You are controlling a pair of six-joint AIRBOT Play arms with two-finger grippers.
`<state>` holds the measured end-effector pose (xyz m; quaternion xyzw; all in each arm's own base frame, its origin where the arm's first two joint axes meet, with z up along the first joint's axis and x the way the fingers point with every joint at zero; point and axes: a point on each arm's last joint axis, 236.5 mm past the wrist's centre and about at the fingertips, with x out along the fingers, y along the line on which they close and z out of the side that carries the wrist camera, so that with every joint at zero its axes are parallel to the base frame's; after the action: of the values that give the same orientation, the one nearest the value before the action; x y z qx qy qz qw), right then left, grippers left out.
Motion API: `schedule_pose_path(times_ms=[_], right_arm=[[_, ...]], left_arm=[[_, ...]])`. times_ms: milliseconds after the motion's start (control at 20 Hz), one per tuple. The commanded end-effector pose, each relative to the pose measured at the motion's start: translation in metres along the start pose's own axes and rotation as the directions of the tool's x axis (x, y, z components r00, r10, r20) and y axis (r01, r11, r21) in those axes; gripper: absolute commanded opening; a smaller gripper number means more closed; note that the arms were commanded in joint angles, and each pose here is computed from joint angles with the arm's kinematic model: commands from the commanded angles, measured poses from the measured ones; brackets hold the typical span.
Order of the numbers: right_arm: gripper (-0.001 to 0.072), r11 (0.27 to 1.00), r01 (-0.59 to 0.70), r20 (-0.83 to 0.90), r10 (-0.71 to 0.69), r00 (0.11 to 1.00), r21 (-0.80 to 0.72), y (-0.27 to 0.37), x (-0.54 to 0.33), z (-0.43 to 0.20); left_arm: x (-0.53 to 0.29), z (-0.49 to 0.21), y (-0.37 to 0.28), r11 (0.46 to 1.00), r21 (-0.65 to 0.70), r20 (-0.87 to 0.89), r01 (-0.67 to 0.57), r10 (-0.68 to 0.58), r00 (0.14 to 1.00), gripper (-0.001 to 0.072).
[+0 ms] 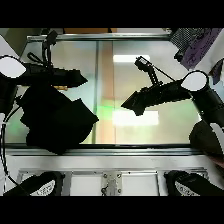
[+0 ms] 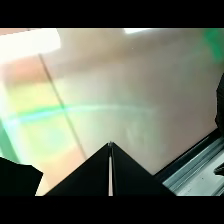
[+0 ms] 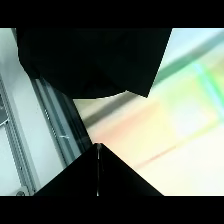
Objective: Fold the clothes and pants, and hang the long-sleeved shirts on hangers.
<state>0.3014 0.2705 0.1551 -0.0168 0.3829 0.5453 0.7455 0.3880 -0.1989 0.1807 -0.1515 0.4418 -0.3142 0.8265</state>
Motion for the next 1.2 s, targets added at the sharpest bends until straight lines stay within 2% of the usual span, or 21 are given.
schedule_pose_path(times_ms=[0,500,550,600,650,700,800,900,1150], right_arm=[[0.0021,1.0,-0.001,-0.001,0.001,1.0,0.001,0.0,0.0,0.0],[0.0021,1.0,-0.001,-0.001,0.001,1.0,0.001,0.0,0.0,0.0],[0.0021,1.0,-0.001,-0.001,0.001,1.0,0.001,0.0,0.0,0.0],[0.0021,1.0,-0.001,-0.001,0.001,1.0,0.001,0.0,0.0,0.0],[0.0021,1.0,-0.001,-0.001,0.001,1.0,0.0,0.0,0.0,0.0],[0.0021,1.0,-0.001,-0.001,0.001,1.0,0.001,0.0,0.0,0.0],[0.0021,1.0,-0.001,-0.001,0.001,1.0,0.001,0.0,0.0,0.0],[0.0021,1.0,-0.001,-0.001,0.001,1.0,0.001,0.0,0.0,0.0],[0.0021,1.0,-0.002,-0.002,0.002,1.0,0.001,0.0,0.001,0.0]], left_arm=[[0.0,0.0,0.0,1.0,0.0,-0.001,0.0,0.0,1.0,0.0015],[0.0,-0.002,0.001,1.0,0.0,-0.009,-0.003,0.003,1.0,0.0016],[-0.003,-0.005,0.006,1.0,0.007,-0.025,-0.011,0.011,1.0,0.0081],[-0.007,-0.012,0.018,0.999,0.028,-0.058,-0.045,0.047,0.997,0.05],[-0.014,-0.02,0.043,0.991,0.036,-0.094,-0.126,0.129,0.987,0.0704],[-0.022,-0.03,0.073,0.973,0.052,-0.135,-0.225,0.231,0.964,0.0705],[-0.045,-0.05,0.143,0.896,0.077,-0.2,-0.437,0.443,0.874,0.0705],[-0.061,-0.076,0.206,0.82,0.051,-0.252,-0.571,0.563,0.787,0.0704],[-0.056,-0.154,0.306,0.748,-0.146,-0.376,-0.648,0.564,0.735,0.0704]])
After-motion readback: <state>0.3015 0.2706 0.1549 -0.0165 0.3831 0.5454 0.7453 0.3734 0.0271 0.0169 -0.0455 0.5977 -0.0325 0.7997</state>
